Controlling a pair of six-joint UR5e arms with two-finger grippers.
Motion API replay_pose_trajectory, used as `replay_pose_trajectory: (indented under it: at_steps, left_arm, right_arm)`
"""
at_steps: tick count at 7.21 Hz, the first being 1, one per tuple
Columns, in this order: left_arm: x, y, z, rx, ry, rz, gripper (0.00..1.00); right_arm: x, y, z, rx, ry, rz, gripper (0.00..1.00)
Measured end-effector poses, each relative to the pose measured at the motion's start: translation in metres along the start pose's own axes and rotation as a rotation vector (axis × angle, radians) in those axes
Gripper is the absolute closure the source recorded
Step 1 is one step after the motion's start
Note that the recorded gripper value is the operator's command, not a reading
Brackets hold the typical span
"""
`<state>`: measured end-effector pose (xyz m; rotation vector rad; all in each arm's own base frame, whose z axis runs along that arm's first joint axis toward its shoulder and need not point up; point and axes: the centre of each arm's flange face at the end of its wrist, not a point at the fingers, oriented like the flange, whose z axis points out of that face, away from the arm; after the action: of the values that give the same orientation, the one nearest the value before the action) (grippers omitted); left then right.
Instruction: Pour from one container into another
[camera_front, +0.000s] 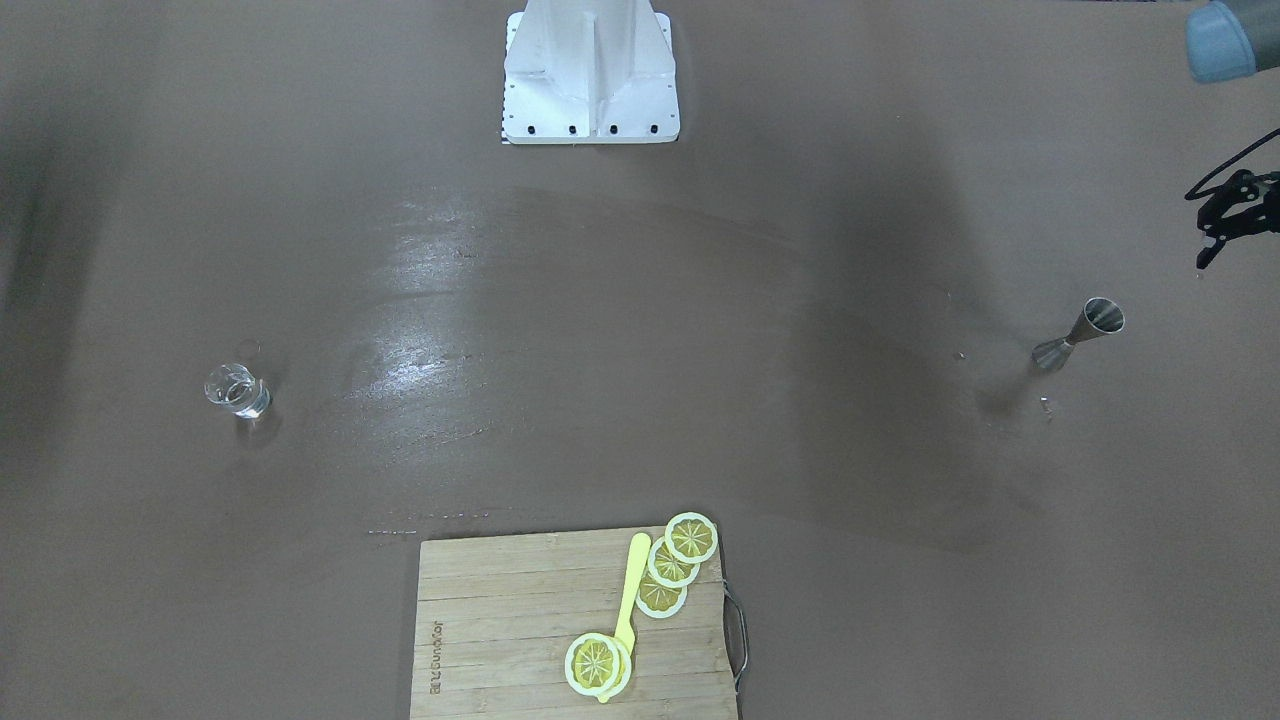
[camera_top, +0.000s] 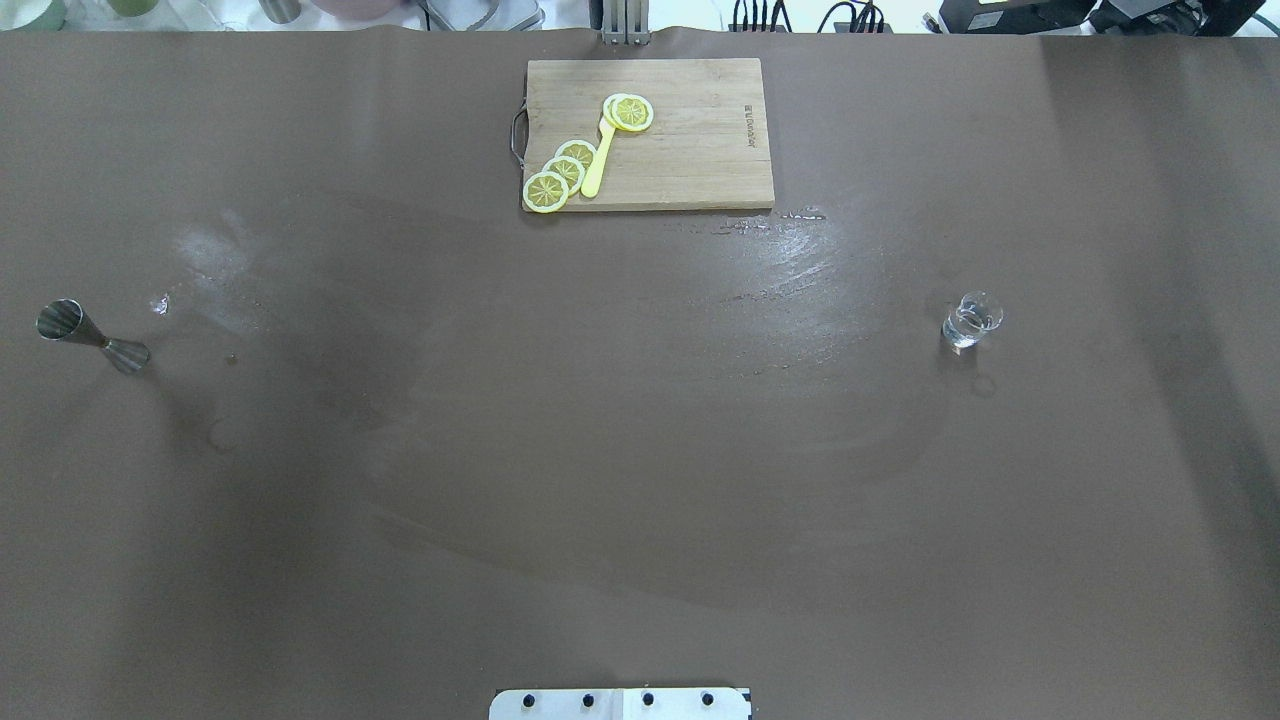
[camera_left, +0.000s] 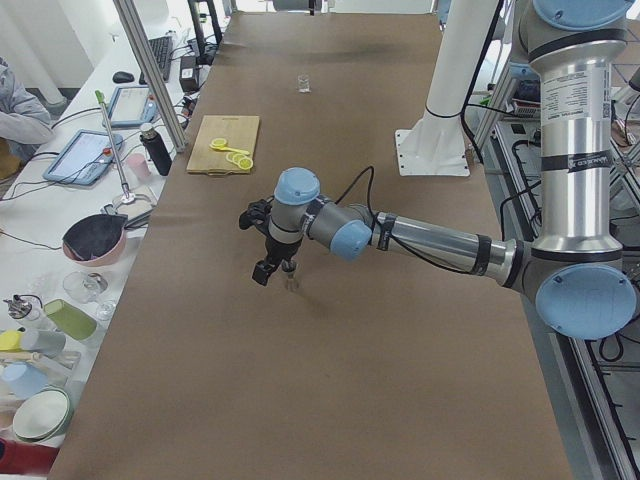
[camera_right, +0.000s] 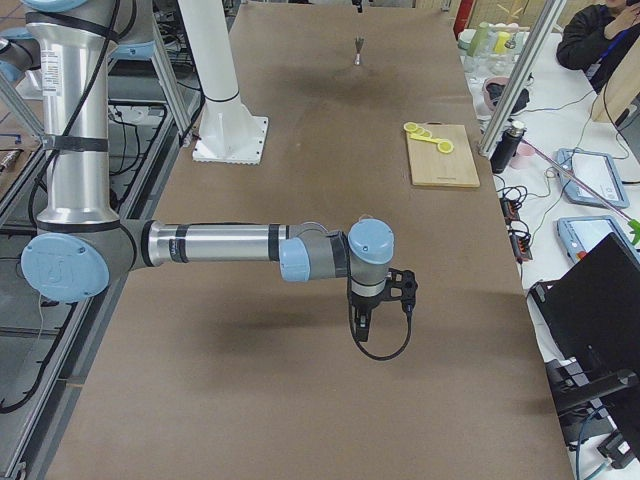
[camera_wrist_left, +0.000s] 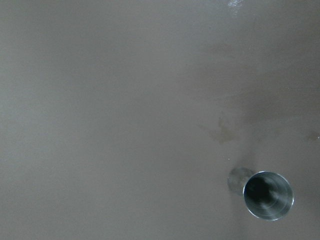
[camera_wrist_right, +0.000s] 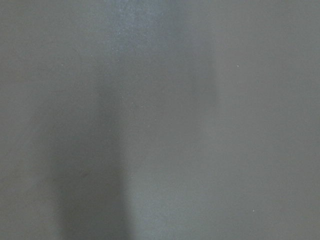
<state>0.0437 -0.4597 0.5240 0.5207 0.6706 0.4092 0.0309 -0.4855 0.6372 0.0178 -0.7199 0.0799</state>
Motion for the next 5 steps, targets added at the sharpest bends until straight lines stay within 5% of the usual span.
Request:
replay_pose_trajectory:
  at_steps: [5]
  left_arm:
    - [0.013,0.063,-0.026,0.387,-0.057,-0.075,0.02]
  right_arm:
    - [-0.046,-0.039,-0.006,0.010,-0.035,-0.076,0.00]
